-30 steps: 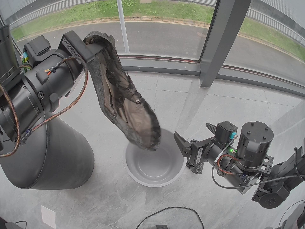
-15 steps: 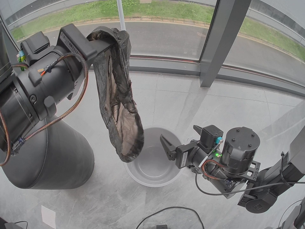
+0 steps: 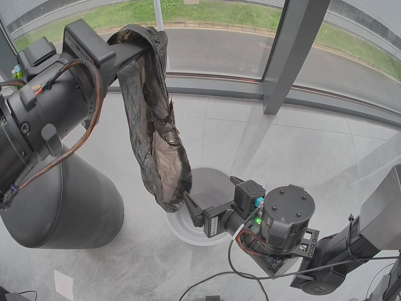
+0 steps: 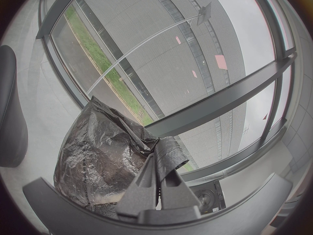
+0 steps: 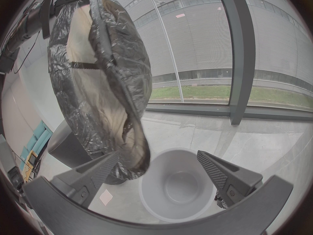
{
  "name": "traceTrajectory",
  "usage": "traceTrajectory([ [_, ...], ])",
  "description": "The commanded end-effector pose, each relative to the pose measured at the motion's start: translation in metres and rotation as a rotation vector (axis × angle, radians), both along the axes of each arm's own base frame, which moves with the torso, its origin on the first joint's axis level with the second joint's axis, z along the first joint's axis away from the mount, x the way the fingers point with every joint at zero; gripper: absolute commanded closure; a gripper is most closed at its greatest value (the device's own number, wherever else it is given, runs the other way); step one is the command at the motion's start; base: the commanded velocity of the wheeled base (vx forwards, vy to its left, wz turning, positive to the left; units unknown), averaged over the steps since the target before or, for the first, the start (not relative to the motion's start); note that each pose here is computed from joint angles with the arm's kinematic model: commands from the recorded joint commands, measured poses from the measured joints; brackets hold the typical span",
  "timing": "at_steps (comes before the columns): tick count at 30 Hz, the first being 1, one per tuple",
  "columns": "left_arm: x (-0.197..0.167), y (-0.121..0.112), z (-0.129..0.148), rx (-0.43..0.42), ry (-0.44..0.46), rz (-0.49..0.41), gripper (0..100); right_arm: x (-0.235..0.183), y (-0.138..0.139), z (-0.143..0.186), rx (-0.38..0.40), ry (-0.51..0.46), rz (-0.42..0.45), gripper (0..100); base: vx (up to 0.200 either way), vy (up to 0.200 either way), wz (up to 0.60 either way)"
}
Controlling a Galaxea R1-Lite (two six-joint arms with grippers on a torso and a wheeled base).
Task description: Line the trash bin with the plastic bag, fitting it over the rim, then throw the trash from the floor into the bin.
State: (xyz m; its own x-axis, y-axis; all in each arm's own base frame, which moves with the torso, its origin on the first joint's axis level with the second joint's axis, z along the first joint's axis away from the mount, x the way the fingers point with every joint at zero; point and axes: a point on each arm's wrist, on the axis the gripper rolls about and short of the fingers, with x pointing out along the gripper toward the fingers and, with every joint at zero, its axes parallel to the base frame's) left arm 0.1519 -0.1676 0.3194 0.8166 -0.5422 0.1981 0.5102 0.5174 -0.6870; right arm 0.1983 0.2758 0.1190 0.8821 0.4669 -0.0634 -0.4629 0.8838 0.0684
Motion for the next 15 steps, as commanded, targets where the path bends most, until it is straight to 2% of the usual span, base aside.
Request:
traceTrajectory([
  [1, -0.003, 0.001, 0.002, -0.006, -0.005, -0.005, 100, -0.003, 0.004, -0.002, -0.006, 0.003, 0.014, 0, 0.0, 0.0, 0.0],
  [15, -0.026, 0.012, 0.014, -0.054, -0.045, -0.061, 100, 0.014, 0.021, -0.019, -0.03, 0.007, 0.002, 0, 0.0, 0.0, 0.0],
])
